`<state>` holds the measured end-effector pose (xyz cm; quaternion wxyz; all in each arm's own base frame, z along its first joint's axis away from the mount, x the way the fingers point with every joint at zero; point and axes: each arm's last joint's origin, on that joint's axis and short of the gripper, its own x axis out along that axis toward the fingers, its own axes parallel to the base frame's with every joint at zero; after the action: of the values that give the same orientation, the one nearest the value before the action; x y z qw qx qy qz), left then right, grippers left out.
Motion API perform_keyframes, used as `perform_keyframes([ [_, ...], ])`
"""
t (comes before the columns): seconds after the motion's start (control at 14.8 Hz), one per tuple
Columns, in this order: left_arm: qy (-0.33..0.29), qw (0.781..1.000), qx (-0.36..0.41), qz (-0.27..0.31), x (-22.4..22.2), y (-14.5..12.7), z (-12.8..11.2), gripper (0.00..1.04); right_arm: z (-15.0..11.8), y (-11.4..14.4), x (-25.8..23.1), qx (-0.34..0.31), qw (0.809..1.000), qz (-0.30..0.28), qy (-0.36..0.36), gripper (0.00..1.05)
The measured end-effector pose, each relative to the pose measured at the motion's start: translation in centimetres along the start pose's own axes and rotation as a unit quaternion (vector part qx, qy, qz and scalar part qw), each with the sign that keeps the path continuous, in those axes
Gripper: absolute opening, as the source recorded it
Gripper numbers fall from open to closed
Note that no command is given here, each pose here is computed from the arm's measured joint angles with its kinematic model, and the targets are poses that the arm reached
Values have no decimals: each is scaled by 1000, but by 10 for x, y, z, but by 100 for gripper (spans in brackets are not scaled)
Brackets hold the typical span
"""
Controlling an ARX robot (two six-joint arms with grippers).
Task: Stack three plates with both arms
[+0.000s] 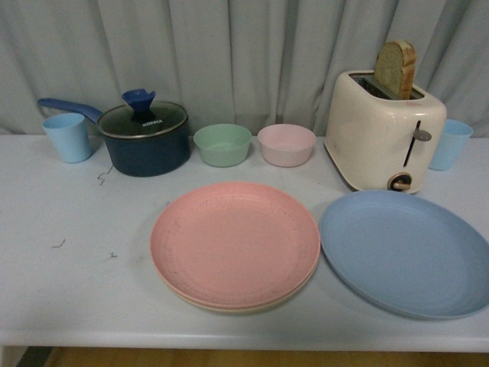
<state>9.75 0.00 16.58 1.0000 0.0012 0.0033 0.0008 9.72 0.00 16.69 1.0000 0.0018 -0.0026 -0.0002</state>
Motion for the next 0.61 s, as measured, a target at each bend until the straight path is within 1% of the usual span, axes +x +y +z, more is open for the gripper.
perform_keyframes([
  [0.07, -4, 1000, 0, -1, 0, 0, 1, 5, 0, 0, 0, 0, 1000, 0, 0, 98],
  [0.2, -4, 1000, 0, -1, 0, 0, 1, 30, 0, 0, 0, 0, 1000, 0, 0, 98],
  [0.27, -4, 1000, 0, -1, 0, 0, 1, 43, -2, -1, 0, 11, 999, -17, 42, 98],
  [0.34, -3, 1000, -1, -1, 0, 0, 1, 55, 2, -6, 9, 36, 987, -59, 142, 98],
  [0.4, -4, 1000, 0, -1, 0, 0, 1, 68, 18, -21, 27, 56, 980, -85, 170, 98],
  [0.47, -4, 1000, -1, -1, 0, 0, 1, 81, 38, -37, 47, 64, 978, -94, 175, 98],
  [0.54, -4, 1000, -1, -1, 0, 0, 1, 93, 50, -55, 71, 62, 972, -95, 207, 98],
  [0.61, -4, 1000, 0, -1, 0, 0, 1, 100, 51, -72, 92, 58, 964, -101, 239, 98],
])
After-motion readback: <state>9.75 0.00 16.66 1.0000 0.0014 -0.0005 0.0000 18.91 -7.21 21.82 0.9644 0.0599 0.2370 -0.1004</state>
